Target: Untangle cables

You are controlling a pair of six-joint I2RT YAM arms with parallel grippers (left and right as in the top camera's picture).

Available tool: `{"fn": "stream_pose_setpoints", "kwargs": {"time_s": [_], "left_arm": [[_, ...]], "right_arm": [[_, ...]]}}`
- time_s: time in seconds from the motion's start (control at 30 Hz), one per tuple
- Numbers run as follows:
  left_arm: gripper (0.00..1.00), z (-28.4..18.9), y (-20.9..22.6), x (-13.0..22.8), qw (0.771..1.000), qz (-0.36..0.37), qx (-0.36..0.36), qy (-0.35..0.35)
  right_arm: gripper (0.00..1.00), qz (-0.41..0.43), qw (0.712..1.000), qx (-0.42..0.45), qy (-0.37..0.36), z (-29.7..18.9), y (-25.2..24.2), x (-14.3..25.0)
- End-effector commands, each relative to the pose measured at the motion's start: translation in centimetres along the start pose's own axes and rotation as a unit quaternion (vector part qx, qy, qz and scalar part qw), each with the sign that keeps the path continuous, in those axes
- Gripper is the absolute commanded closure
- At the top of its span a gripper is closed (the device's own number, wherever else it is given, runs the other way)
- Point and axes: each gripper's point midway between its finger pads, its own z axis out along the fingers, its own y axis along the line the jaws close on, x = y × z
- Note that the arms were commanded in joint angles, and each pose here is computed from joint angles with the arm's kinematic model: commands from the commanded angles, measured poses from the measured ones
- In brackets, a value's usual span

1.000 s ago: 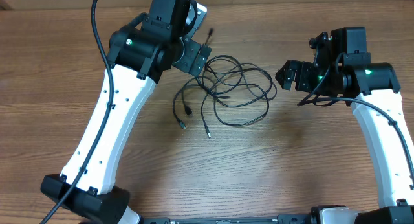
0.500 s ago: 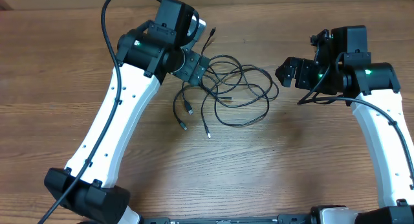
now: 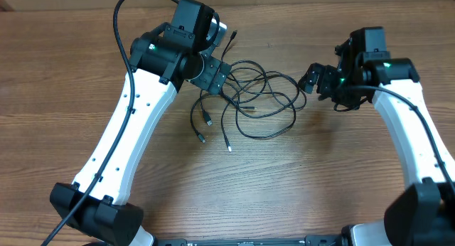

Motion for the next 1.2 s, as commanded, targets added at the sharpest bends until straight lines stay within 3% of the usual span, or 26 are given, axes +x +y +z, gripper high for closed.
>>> {"fn": "stream_pose_setpoints", "kwargs": {"time_s": [0.0, 0.17, 0.27, 0.83, 1.0, 1.17], "left_arm": [[0.00, 0.3, 0.0, 0.1, 1.000, -0.011, 0.005, 0.002], [0.01, 0.3, 0.0, 0.1, 1.000, -0.011, 0.005, 0.002], [0.00, 0.3, 0.0, 0.1, 1.000, -0.011, 0.005, 0.002], [0.00, 0.3, 0.0, 0.1, 1.000, -0.011, 0.005, 0.002], [0.00, 0.3, 0.0, 0.1, 1.000, -0.011, 0.005, 0.002], [0.00, 0.3, 0.0, 0.1, 1.000, -0.011, 0.005, 0.002]], "right_arm": [[0.00, 0.072, 0.997, 0.014, 0.020, 1.8, -0.8, 0.0], [0.01, 0.150, 0.986, 0.037, 0.058, 4.8, -2.0, 0.7], [0.07, 0.183, 0.979, 0.050, 0.076, 6.5, -2.7, 1.1], [0.24, 0.213, 0.969, 0.070, 0.103, 10.6, -4.4, 2.4], [0.36, 0.222, 0.968, 0.066, 0.096, 11.7, -4.8, 2.8], [0.38, 0.219, 0.970, 0.060, 0.090, 13.1, -4.7, 3.7]]}}
